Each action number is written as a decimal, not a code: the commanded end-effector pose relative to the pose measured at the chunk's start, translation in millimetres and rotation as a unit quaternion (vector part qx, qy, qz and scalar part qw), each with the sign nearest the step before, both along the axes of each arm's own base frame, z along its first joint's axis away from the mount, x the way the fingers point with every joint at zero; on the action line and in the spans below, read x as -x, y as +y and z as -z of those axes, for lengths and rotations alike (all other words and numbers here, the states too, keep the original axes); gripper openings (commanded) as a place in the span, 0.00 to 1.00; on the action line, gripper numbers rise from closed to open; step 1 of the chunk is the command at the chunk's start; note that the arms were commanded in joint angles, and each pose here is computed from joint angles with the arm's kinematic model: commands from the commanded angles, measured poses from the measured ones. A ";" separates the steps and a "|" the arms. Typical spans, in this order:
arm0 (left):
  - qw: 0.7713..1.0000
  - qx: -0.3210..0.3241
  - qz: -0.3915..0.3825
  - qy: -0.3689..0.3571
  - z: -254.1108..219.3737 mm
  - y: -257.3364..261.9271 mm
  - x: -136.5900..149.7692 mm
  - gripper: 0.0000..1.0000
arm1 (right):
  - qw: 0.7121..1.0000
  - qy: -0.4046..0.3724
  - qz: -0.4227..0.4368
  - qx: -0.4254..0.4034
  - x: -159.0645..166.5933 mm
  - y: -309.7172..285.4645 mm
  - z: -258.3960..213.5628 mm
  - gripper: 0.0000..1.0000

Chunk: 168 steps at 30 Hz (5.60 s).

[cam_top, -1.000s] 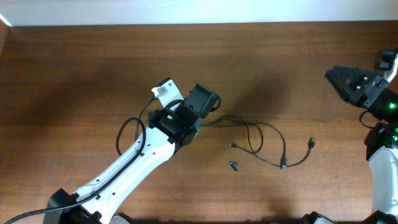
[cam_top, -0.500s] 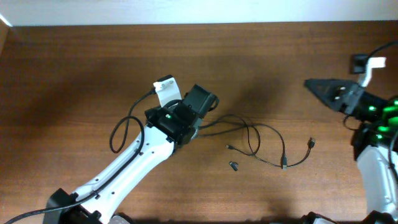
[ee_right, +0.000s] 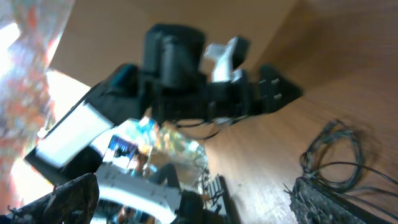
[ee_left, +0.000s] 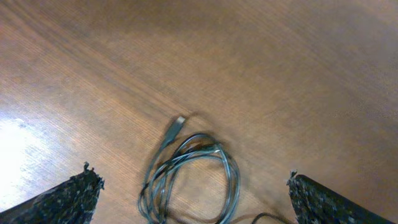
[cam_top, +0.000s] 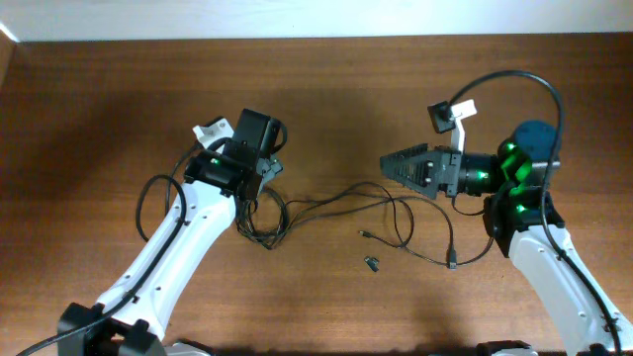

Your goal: Untangle cables

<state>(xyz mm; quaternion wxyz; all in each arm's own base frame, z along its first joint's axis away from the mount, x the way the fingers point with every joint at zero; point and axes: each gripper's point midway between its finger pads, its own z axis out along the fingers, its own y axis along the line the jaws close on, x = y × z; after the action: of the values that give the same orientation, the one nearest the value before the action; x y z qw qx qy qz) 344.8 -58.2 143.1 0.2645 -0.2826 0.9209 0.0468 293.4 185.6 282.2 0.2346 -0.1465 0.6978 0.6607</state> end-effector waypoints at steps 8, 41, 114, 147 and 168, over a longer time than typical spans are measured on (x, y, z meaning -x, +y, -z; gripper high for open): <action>0.988 0.056 0.043 0.140 36.4 -15.5 58.3 0.98 | 0.993 0.052 0.099 0.031 -48.1 -7.1 48.5 0.99; 0.970 0.126 -0.170 0.117 131.7 -5.6 87.7 0.49 | 0.994 0.031 0.096 0.042 -47.8 -7.1 54.2 0.99; 0.941 -0.015 -0.333 0.051 57.8 124.2 125.5 0.99 | 0.994 0.036 0.090 0.042 -45.6 -6.4 55.1 0.99; 0.988 0.131 0.083 0.015 127.3 -34.7 -12.6 0.71 | 0.995 0.036 0.085 0.040 -43.9 -5.9 54.5 0.99; 0.991 0.081 0.101 0.030 93.0 -20.4 -4.2 0.71 | 0.995 0.036 0.084 0.040 -43.4 -5.7 54.4 0.99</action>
<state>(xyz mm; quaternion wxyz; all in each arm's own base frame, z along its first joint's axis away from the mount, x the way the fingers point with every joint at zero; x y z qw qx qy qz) 355.8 -84.0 44.9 0.2224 -0.2152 0.9485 -0.0673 338.3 178.5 228.2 0.2567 -0.0622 0.7433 0.6146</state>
